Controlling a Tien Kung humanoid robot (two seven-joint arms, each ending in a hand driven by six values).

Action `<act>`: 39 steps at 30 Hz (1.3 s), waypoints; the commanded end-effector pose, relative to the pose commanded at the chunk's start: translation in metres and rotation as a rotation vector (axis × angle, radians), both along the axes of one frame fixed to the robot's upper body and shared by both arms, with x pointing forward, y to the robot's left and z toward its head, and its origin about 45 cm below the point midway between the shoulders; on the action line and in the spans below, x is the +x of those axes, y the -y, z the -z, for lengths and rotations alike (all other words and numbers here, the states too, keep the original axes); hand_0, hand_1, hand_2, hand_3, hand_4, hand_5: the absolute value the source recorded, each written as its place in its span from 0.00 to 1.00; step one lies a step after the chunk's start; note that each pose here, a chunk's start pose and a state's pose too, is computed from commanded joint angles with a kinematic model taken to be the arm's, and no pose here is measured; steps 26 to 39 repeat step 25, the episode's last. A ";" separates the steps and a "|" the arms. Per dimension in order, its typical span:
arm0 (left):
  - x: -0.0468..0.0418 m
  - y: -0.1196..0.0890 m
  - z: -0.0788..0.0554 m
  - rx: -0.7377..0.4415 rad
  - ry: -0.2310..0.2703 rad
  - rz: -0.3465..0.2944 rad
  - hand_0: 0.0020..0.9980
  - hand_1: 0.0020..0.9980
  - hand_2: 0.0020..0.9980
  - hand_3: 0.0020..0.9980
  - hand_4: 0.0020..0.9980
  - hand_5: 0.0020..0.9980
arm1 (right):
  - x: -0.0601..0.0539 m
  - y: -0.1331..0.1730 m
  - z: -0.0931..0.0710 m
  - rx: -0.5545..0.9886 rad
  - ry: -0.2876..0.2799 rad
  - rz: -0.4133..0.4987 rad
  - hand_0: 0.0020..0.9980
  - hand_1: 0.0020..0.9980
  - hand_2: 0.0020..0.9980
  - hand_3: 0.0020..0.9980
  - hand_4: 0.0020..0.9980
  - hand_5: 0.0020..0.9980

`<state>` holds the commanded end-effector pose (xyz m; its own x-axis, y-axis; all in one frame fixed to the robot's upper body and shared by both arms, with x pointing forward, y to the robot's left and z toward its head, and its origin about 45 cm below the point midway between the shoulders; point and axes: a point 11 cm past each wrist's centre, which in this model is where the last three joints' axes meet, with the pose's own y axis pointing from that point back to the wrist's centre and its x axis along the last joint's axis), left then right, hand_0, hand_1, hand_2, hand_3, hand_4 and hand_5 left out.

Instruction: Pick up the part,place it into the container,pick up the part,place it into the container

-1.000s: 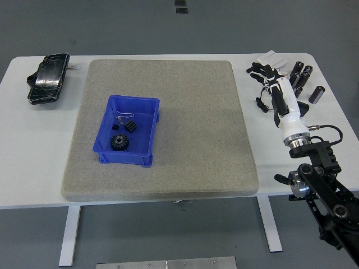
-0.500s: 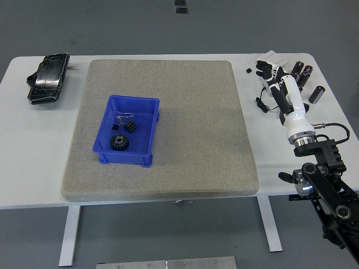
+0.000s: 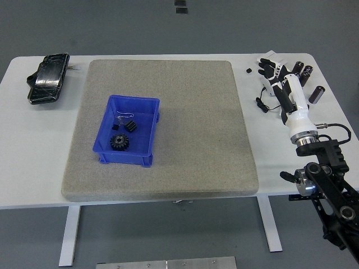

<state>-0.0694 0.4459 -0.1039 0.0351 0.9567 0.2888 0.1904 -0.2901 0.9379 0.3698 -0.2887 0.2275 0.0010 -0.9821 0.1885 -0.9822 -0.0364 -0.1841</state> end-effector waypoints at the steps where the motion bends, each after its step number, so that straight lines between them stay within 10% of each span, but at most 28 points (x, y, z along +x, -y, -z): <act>1: 0.0004 0.000 0.000 0.000 0.001 0.000 0.68 0.65 0.63 0.62 0.69 0.56 | 0.000 0.001 0.000 0.004 0.001 0.003 0.91 0.82 0.82 0.80 0.97 0.90; 39: 0.0032 -0.001 0.000 0.003 0.006 0.003 0.68 0.65 0.63 0.62 0.68 0.55 | 0.000 0.012 -0.009 0.028 0.022 0.031 0.92 0.82 0.82 0.81 0.96 0.86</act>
